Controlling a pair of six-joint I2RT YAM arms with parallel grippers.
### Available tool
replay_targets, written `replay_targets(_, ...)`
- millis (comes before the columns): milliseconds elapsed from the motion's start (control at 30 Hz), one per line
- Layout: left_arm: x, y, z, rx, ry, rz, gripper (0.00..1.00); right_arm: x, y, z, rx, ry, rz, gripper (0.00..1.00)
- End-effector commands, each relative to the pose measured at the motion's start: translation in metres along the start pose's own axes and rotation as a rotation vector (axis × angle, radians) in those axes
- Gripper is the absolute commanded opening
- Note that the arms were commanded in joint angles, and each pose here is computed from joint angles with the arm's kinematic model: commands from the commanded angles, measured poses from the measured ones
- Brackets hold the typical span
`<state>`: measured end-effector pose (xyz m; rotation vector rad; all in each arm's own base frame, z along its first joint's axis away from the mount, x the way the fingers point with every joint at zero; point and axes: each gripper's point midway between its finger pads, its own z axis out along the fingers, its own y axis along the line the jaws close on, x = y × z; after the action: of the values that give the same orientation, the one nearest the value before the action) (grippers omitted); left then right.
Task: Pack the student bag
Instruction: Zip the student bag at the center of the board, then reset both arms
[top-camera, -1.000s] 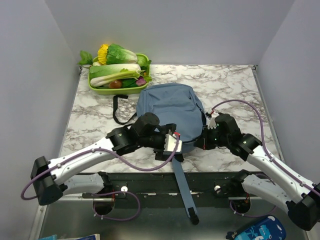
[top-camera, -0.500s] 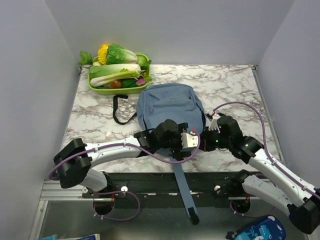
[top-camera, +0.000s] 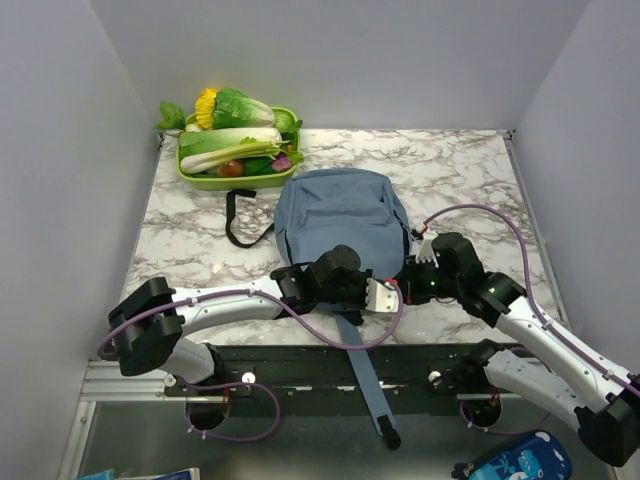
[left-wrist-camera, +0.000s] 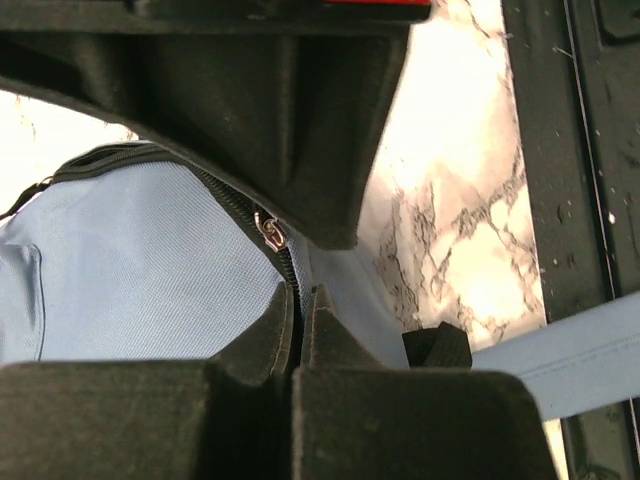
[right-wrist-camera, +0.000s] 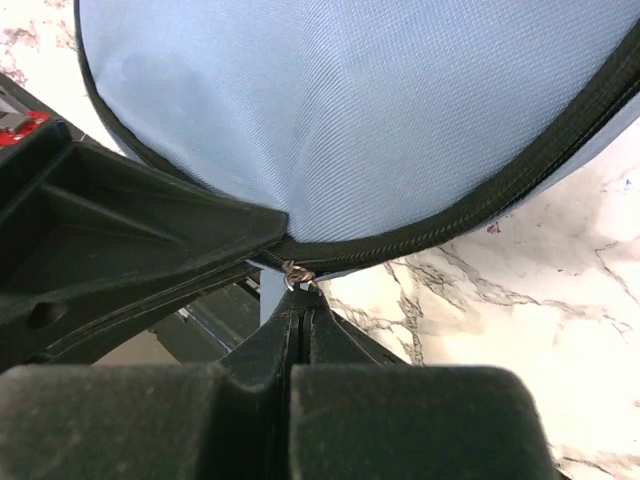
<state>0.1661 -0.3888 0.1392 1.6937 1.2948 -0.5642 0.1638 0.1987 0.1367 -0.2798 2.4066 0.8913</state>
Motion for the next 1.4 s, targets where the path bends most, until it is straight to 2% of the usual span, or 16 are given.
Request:
replay_targets(0,0.018,-0.041,-0.023,0.190,0.053,0.089,0.00,-0.018,-0.006,-0.005,0.072,-0.029,-0.018,0.00)
replay_targets(233,0.057,-0.077,-0.061,0.331,0.175,0.144,0.00,-0.037,-0.044,-0.009,0.248,-0.029,-0.043,0.00)
replay_targets(533,0.077,-0.099,-0.089,0.400,0.206,0.184,0.00,-0.072,-0.072,-0.009,0.354,-0.058,-0.050,0.00)
replay_targets(733,0.076,-0.098,-0.094,0.399,0.203,0.199,0.00,-0.105,-0.093,0.006,0.445,-0.080,-0.055,0.01)
replay_targets(833,0.072,-0.078,-0.087,0.303,0.210,0.181,0.02,-0.123,-0.091,0.006,0.438,-0.109,-0.047,0.00)
replay_targets(867,0.069,-0.070,-0.085,0.253,0.214,0.122,0.43,-0.128,-0.088,0.004,0.433,-0.120,-0.047,0.00)
replay_targets(900,0.061,-0.055,-0.081,0.195,0.205,0.080,0.73,-0.129,-0.088,0.003,0.432,-0.127,-0.046,0.01)
replay_targets(967,0.052,-0.014,-0.082,0.058,0.197,-0.003,0.99,-0.129,-0.084,0.000,0.417,-0.134,-0.053,0.01)
replay_targets(1000,0.032,0.011,-0.082,0.007,0.169,-0.071,0.99,-0.127,-0.081,-0.001,0.406,-0.123,-0.056,0.11)
replay_targets(1033,0.029,0.022,-0.086,-0.005,0.183,-0.123,0.99,-0.126,-0.073,-0.002,0.369,-0.121,-0.063,0.49)
replay_targets(1100,0.009,0.067,-0.093,-0.087,0.172,-0.259,0.99,-0.125,-0.065,-0.004,0.328,-0.130,-0.070,0.70)
replay_targets(1133,0.014,0.072,-0.099,-0.085,0.216,-0.316,0.99,-0.126,-0.059,-0.006,0.300,-0.143,-0.073,0.85)
replay_targets(1200,0.005,0.101,-0.101,-0.123,0.248,-0.372,0.99,-0.136,-0.049,-0.014,0.269,-0.203,-0.092,0.92)
replay_targets(1233,0.010,0.101,-0.106,-0.126,0.306,-0.435,0.99,-0.137,-0.048,-0.015,0.267,-0.218,-0.085,0.95)
replay_targets(1300,0.010,0.124,-0.108,-0.190,0.368,-0.477,0.99,-0.147,-0.048,-0.022,0.287,-0.268,-0.081,0.98)
replay_targets(1367,0.023,0.123,-0.115,-0.197,0.472,-0.542,0.99,-0.154,-0.051,-0.028,0.324,-0.300,-0.072,1.00)
